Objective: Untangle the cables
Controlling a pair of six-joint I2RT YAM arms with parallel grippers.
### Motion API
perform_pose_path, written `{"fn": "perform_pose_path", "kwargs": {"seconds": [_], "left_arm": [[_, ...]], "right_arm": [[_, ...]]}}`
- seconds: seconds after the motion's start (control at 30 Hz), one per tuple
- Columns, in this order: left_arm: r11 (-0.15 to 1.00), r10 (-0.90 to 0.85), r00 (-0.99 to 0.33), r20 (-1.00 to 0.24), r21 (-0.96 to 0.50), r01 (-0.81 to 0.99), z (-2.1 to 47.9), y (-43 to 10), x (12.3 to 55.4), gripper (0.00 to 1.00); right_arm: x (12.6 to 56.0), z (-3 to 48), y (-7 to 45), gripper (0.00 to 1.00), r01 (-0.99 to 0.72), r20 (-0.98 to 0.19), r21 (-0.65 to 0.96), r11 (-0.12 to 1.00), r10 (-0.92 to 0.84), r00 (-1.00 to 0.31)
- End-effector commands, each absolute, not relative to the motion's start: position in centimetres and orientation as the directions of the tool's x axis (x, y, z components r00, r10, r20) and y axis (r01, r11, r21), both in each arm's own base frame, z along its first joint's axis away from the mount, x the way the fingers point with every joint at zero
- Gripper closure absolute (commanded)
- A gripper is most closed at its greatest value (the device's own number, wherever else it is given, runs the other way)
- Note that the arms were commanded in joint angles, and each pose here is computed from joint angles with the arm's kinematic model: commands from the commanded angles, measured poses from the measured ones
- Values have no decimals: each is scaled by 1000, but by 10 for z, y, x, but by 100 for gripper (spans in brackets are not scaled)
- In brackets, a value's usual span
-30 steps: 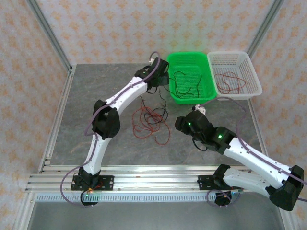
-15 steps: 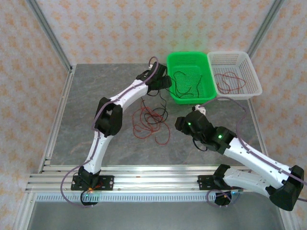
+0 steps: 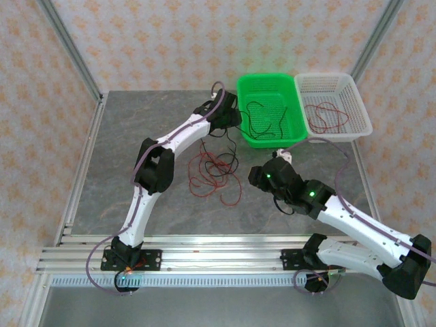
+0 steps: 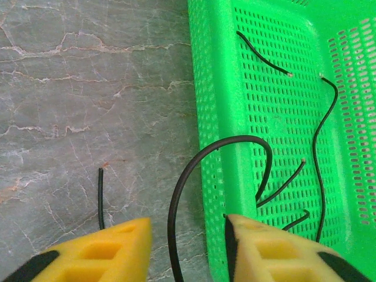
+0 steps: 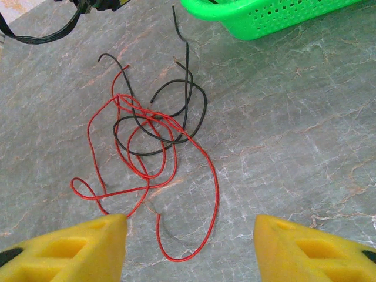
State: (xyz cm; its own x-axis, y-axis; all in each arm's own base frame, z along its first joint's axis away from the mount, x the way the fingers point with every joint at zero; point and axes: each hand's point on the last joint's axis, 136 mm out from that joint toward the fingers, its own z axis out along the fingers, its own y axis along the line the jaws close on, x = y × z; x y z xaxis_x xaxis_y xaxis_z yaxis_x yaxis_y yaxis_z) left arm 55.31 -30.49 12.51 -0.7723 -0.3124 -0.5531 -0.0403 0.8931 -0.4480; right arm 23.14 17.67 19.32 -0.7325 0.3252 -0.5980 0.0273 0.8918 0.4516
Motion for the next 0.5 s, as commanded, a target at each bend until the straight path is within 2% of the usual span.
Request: {"fn": "perform_pose_path", "kwargs": {"seconds": [0.0,0.13,0.37,0.47], "left_arm": [[894,-313,-782,-538,-445,-52,110,-307,553,70],[888,-325,-772,-547,-456,-50,118,-309,554,100],[869,-319,-717,-619,-492,38,184,-338,546,100],[861,-286,-718,-634,-499,98,194,-362,541,100]], "right_arm": [[229,205,171,41,24,-614,452,892,330,-717],[228,208,168,41,27,-617,458,889,340,-709],[234,214,167,42,29,-637,444,896,338,-693],[239,220,160,42,49,-657,432,900,352,-667]]}}
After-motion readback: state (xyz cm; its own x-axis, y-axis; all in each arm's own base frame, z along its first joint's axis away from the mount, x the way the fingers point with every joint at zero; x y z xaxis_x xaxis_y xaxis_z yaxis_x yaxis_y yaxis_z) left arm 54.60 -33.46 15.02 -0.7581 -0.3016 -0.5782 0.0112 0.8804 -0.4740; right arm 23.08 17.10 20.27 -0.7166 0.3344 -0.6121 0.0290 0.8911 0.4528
